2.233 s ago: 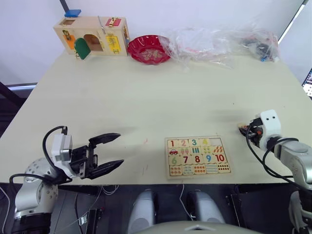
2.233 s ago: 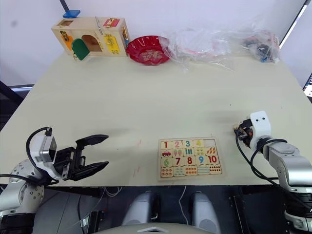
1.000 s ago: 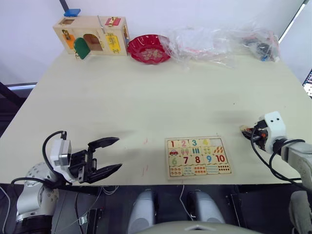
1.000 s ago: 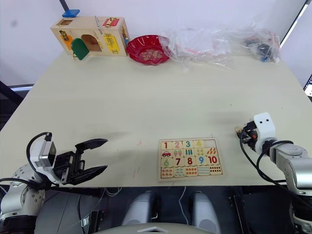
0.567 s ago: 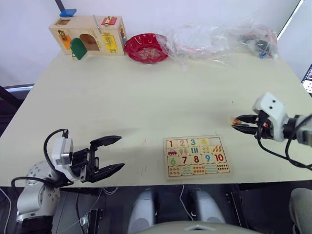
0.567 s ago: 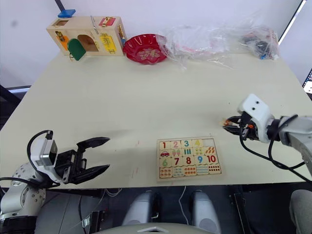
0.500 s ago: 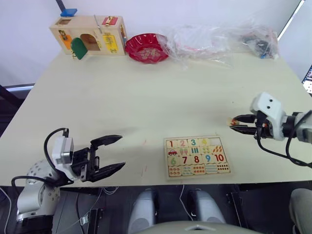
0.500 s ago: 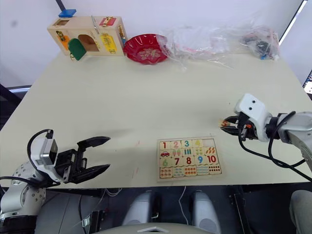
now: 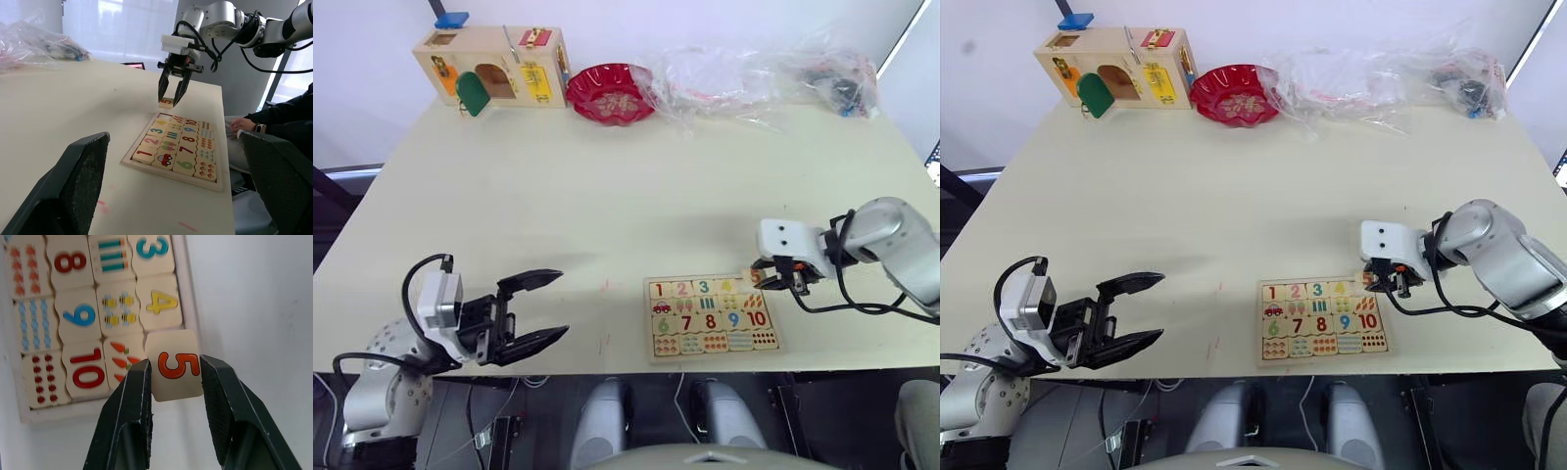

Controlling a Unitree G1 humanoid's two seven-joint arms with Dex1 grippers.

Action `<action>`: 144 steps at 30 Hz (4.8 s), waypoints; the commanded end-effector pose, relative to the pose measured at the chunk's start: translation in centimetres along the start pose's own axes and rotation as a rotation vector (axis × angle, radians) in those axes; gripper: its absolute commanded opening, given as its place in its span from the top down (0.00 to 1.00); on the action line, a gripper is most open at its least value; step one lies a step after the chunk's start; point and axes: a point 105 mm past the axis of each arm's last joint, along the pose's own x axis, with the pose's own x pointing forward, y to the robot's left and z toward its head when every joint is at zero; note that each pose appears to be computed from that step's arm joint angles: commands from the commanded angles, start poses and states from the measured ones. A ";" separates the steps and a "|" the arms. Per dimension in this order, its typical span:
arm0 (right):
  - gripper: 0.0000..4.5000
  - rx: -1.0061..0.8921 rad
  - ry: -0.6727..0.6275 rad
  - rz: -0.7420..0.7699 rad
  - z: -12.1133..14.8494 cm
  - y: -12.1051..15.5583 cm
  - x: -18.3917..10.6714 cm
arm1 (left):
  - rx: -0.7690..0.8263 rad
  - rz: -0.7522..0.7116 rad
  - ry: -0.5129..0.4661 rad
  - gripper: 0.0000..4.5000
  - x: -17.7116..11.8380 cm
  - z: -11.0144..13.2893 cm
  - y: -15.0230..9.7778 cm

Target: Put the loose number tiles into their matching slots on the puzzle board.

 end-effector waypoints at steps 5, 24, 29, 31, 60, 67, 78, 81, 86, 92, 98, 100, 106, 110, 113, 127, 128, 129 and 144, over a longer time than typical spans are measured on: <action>0.80 -0.061 0.007 0.012 1.1 -0.3 0.0 | 0.037 -0.021 0.010 0.00 0.4 1.0 -0.5; 0.80 -0.094 0.078 0.033 1.3 -0.2 1.0 | 0.029 -0.015 0.009 0.00 0.3 0.9 -0.2; 0.80 -0.093 0.081 0.031 1.3 -0.3 1.1 | 0.029 -0.014 0.012 0.00 0.4 1.0 -0.4; 0.80 -0.092 0.083 0.028 1.3 -0.4 1.2 | 0.031 -0.014 0.011 0.00 0.6 1.1 -0.5; 0.80 -0.071 0.089 -0.002 1.2 -1.0 1.1 | 0.029 -0.017 0.002 0.00 3.2 2.6 -0.7; 0.80 -0.075 0.089 -0.002 1.4 -1.2 1.2 | 0.029 -0.013 0.005 0.00 3.1 2.7 -0.5; 0.80 -0.085 0.091 0.014 1.4 -1.0 1.4 | 0.030 -0.010 0.006 0.00 3.2 2.7 -0.8; 0.80 -0.086 0.092 0.022 1.4 -0.9 1.5 | 0.029 -0.010 0.006 0.00 3.3 2.7 -0.9; 0.80 -0.084 0.095 0.025 1.3 -0.8 1.5 | 0.029 -0.009 0.007 0.00 3.4 2.8 -1.0; 0.80 -0.081 0.096 0.030 1.2 -0.8 1.7 | 0.026 -0.006 0.010 0.00 3.2 2.7 -0.7; 0.80 -0.083 0.098 0.034 1.2 -0.7 1.8 | 0.026 -0.001 0.016 0.00 2.9 2.7 -0.6; 0.80 -0.084 0.099 0.039 1.2 -0.6 1.8 | 0.027 0.001 0.018 0.00 2.9 2.8 -0.6; 0.80 -0.083 0.102 0.043 1.1 -0.5 1.9 | 0.023 0.008 0.021 0.00 2.3 2.3 -0.5; 0.80 -0.082 0.102 0.043 1.0 -0.5 1.9 | 0.022 0.010 0.020 0.00 1.9 2.2 -0.3; 0.80 -0.082 0.102 0.046 1.0 -0.5 1.9 | 0.020 0.010 0.019 0.00 1.7 2.1 -0.1; 0.80 -0.087 0.109 0.047 0.9 -0.6 1.8 | 0.021 0.012 0.013 0.00 1.5 1.7 -0.9; 0.80 -0.088 0.109 0.047 0.9 -0.7 1.8 | 0.022 0.012 0.013 0.00 1.6 1.7 -0.9; 0.80 -0.088 0.110 0.046 0.9 -0.7 1.8 | 0.022 0.012 0.012 0.00 1.6 1.8 -0.9; 0.80 -0.087 0.106 0.047 1.0 -0.7 1.9 | 0.020 0.013 0.013 0.00 1.6 1.8 -0.6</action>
